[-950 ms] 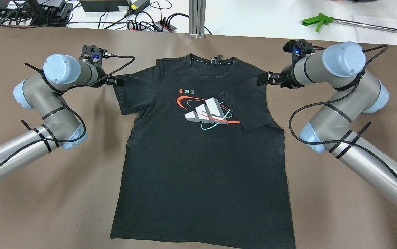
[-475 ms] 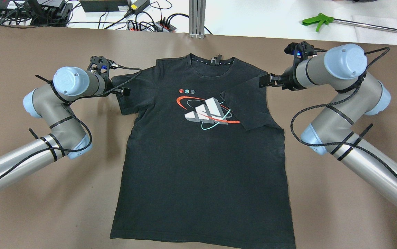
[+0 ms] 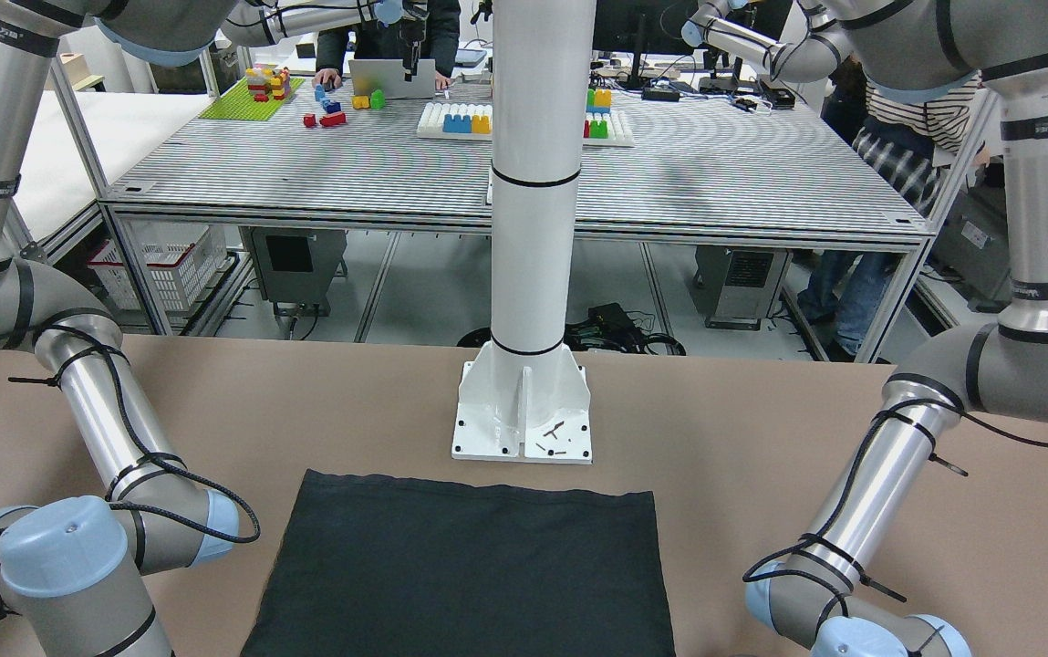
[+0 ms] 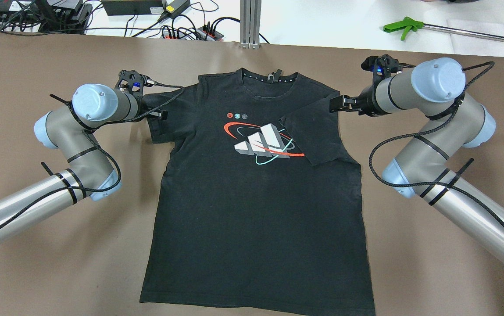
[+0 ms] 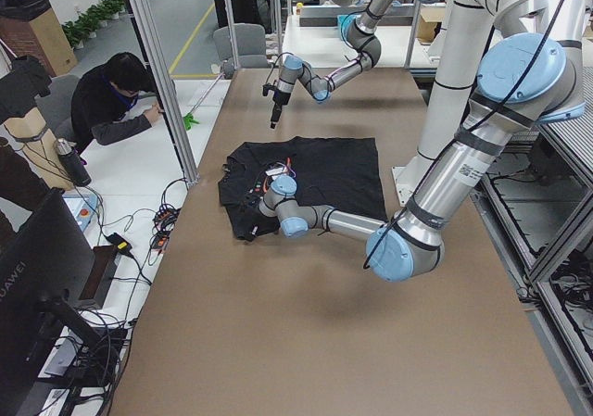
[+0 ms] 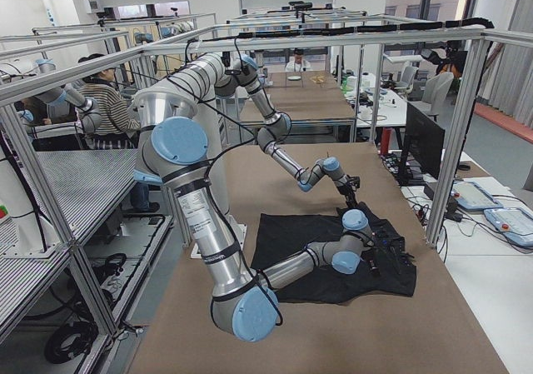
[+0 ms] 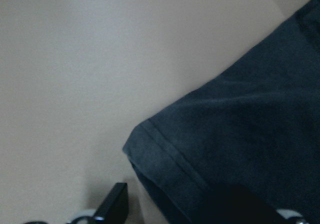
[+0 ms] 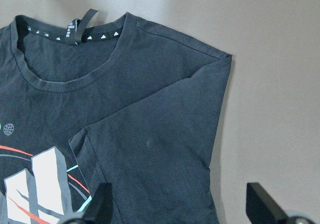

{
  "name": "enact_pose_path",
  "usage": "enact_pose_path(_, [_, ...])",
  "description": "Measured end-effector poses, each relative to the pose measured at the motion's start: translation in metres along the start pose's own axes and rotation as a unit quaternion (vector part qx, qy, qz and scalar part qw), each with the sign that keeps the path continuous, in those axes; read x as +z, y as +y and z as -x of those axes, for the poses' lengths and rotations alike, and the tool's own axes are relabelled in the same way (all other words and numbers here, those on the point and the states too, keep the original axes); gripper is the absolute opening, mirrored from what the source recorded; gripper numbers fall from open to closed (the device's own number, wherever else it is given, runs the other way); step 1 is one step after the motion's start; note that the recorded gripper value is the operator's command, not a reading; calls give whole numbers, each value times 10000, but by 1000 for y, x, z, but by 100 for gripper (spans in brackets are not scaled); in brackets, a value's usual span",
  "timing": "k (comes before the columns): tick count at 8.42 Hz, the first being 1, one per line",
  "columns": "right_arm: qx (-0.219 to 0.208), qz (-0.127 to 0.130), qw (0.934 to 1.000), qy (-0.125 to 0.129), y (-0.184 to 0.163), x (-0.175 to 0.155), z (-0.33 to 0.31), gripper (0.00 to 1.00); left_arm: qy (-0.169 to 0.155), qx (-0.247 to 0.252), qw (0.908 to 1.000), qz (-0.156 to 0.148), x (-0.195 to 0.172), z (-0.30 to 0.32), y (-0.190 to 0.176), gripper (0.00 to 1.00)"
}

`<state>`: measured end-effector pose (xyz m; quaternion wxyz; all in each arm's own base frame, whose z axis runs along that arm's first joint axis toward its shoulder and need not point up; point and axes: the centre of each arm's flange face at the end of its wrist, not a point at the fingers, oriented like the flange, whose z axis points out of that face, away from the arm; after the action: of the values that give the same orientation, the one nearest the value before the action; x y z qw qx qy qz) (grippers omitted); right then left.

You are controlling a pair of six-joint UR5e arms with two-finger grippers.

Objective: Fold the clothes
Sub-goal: 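Grasp the sleeve near the left gripper while the right gripper holds, then fold the sleeve with the left gripper inward over the shirt body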

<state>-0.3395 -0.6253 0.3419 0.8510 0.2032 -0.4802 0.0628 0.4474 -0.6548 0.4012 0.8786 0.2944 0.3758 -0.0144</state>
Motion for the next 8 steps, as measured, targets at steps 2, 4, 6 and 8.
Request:
enact_pose_path(2, [2, 1, 10000, 20, 1, 2, -2, 94, 44, -41, 10000, -30, -6, -14, -15, 0])
enact_pose_path(4, [5, 4, 10000, 33, 3, 3, -7, 94, 18, -111, 9999, -27, -15, -24, -34, 0])
enact_pose_path(6, [2, 8, 10000, 32, 5, 4, -9, 94, 70, -218, 9997, 80, -40, -37, -65, 0])
enact_pose_path(8, [-4, 7, 10000, 28, 6, 4, -9, 94, 74, -564, 9982, 192, -72, -74, -86, 0])
